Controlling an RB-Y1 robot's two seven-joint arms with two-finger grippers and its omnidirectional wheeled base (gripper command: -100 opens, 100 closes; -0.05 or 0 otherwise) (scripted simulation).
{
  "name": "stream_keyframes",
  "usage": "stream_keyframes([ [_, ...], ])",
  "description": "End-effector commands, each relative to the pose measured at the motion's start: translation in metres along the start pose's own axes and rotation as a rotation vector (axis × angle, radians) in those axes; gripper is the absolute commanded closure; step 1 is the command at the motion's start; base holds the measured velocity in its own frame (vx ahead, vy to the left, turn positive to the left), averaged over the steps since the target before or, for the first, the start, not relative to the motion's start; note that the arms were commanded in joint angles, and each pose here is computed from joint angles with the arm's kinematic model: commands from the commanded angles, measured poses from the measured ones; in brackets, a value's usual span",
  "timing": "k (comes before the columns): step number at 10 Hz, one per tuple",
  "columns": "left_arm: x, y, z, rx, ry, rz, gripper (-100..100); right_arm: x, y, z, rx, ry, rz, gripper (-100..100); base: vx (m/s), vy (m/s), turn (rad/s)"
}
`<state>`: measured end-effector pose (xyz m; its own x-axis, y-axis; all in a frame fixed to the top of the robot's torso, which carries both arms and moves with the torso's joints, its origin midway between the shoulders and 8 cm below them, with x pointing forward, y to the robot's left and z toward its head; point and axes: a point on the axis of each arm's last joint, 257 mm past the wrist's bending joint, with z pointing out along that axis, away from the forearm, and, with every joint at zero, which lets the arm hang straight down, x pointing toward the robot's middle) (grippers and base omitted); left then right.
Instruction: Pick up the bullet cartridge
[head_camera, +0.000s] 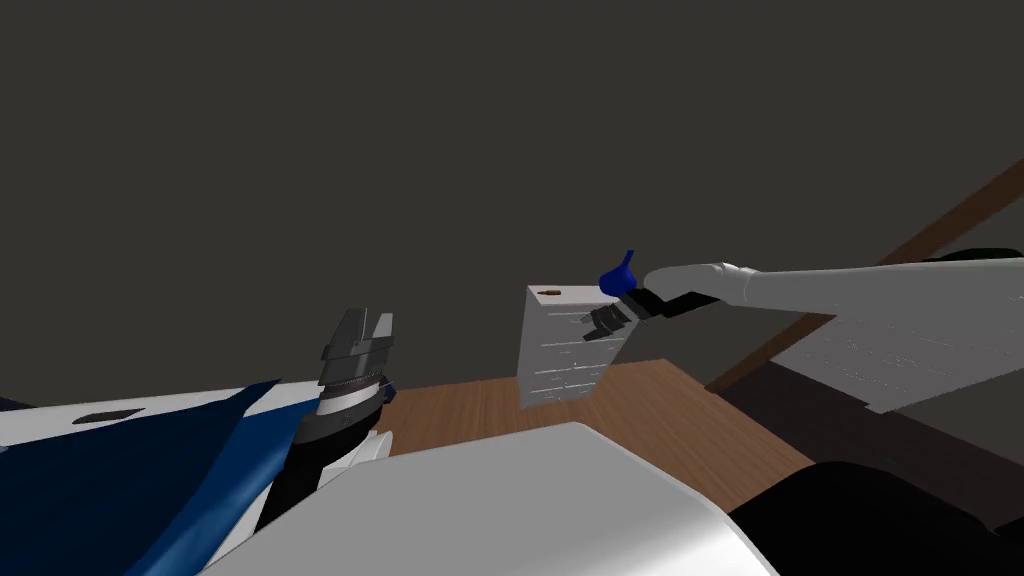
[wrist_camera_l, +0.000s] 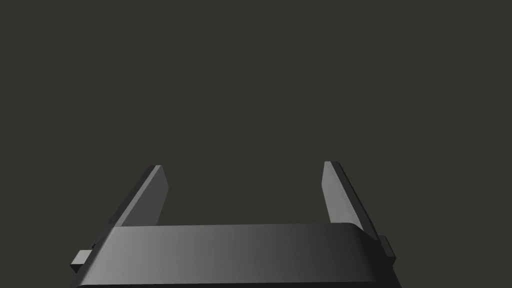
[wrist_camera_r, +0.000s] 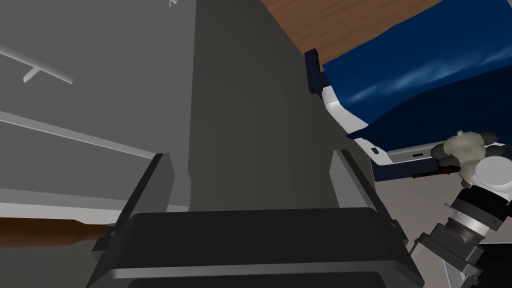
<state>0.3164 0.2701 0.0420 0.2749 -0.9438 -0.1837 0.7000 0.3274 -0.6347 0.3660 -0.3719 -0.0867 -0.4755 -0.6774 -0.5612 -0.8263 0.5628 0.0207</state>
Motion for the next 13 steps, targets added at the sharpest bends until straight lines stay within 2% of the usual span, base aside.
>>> stream_keyframes([
  [1, 0.000, 0.000, 0.000, 0.000, 0.000, 0.000, 0, 0.001, -0.002, -0.009, 0.010, 0.047, -0.026, -100, 0.029, -0.033, 0.167],
  [4, 0.000, 0.000, 0.000, 0.000, 0.000, 0.000, 0, 0.001, -0.012, -0.033, 0.037, 0.157, -0.082, -100, 0.045, -0.026, 0.258],
  [5, 0.000, 0.000, 0.000, 0.000, 0.000, 0.000, 0, 0.000, -0.013, -0.035, 0.041, 0.170, -0.089, -100, 0.048, -0.034, 0.163],
  [7, 0.000, 0.000, 0.000, 0.000, 0.000, 0.000, 0, 0.003, -0.018, -0.057, 0.057, 0.267, -0.128, -100, 0.087, -0.057, 0.375],
  [8, 0.000, 0.000, 0.000, 0.000, 0.000, 0.000, 0, 0.002, -0.019, -0.059, 0.062, 0.281, -0.135, -100, 0.101, -0.062, 0.182],
  [9, 0.000, 0.000, 0.000, 0.000, 0.000, 0.000, 0, 0.004, -0.020, -0.069, 0.067, 0.332, -0.151, -100, 0.083, -0.043, 0.301],
  [13, 0.000, 0.000, 0.000, 0.000, 0.000, 0.000, 0, 0.025, -0.015, -0.097, 0.042, 0.504, -0.173, -100, 0.132, -0.091, 0.393],
])
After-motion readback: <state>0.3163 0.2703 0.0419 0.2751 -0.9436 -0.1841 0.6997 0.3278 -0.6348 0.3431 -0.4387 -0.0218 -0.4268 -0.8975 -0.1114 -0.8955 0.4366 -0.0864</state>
